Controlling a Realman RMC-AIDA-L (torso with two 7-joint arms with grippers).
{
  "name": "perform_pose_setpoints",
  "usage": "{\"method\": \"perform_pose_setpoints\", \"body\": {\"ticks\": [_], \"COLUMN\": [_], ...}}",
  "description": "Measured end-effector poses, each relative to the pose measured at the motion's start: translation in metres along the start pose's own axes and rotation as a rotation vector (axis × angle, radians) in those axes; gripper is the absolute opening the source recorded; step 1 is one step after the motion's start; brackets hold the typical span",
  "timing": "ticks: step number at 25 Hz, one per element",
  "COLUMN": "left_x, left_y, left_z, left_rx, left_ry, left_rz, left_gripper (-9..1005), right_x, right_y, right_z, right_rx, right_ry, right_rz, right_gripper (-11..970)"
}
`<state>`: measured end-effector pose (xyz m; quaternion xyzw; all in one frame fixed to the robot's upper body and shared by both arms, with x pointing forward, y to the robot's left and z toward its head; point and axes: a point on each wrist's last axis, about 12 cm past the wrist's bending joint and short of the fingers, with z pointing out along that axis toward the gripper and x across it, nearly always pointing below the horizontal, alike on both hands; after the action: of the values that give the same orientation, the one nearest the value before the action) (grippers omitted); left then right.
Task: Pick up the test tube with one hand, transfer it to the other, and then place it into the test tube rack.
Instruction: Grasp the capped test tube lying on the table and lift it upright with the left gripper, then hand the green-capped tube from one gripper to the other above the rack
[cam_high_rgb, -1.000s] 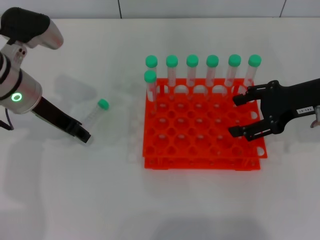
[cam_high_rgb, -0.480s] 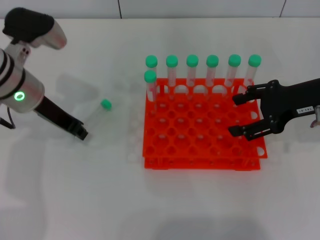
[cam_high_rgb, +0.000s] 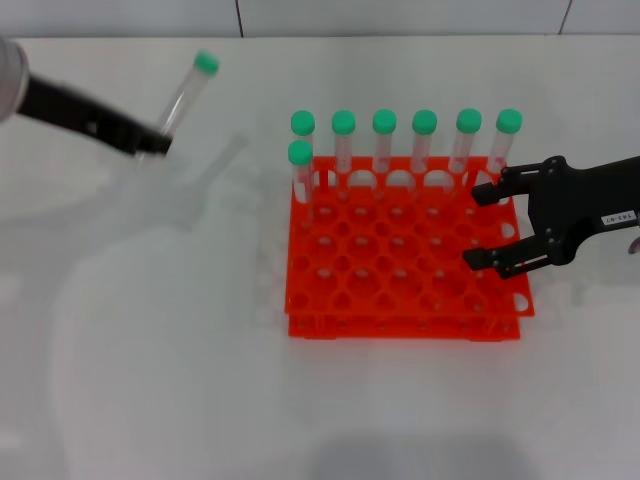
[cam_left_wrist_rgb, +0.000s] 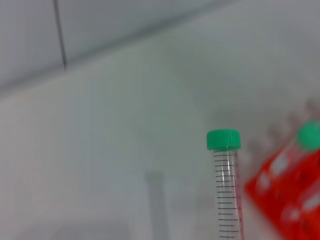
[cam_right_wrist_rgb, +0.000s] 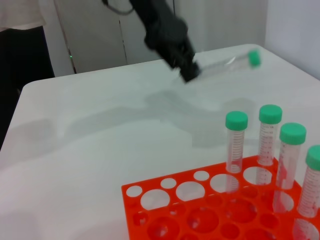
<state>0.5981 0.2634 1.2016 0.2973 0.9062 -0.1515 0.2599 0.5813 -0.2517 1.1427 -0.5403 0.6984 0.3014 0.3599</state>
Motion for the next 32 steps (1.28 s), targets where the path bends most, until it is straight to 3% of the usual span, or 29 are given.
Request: {"method": "perform_pose_setpoints", "body": {"ticks": [7, 14, 22, 26, 32], "left_x": [-0.011, -0.017, -0.043, -0.052, -0.048], "left_y": [-0.013, -0.023, -0.031, -0.038, -0.044], "left_z": [-0.017, 0.003, 0.055, 0.064, 0.075], "left_rx": [0.05, 0.253, 0.451, 0.489, 0.498], "left_ry": [-0.302, -0.535, -0.462, -0.422, -0.341], "left_rz": [0.2, 0.337, 0.374, 0.42, 0.456], "left_gripper": [197, 202, 207, 210, 214], "right_x": [0.0, 0.001, -0.001, -0.003, -0.001], "right_y": [0.002, 0.005, 0.007, 0.007, 0.005], "right_z": [0.002, 0.003, 0.005, 0.007, 0.001], "right_rx": [-0.003, -0.005, 0.008, 0.014, 0.041], "right_ry": [-0.006, -0.017, -0.029, -0.035, -0.061], "right_rz": [0.003, 0.004, -0.012, -0.013, 0.013], "right_gripper": [842, 842, 842, 842, 842]}}
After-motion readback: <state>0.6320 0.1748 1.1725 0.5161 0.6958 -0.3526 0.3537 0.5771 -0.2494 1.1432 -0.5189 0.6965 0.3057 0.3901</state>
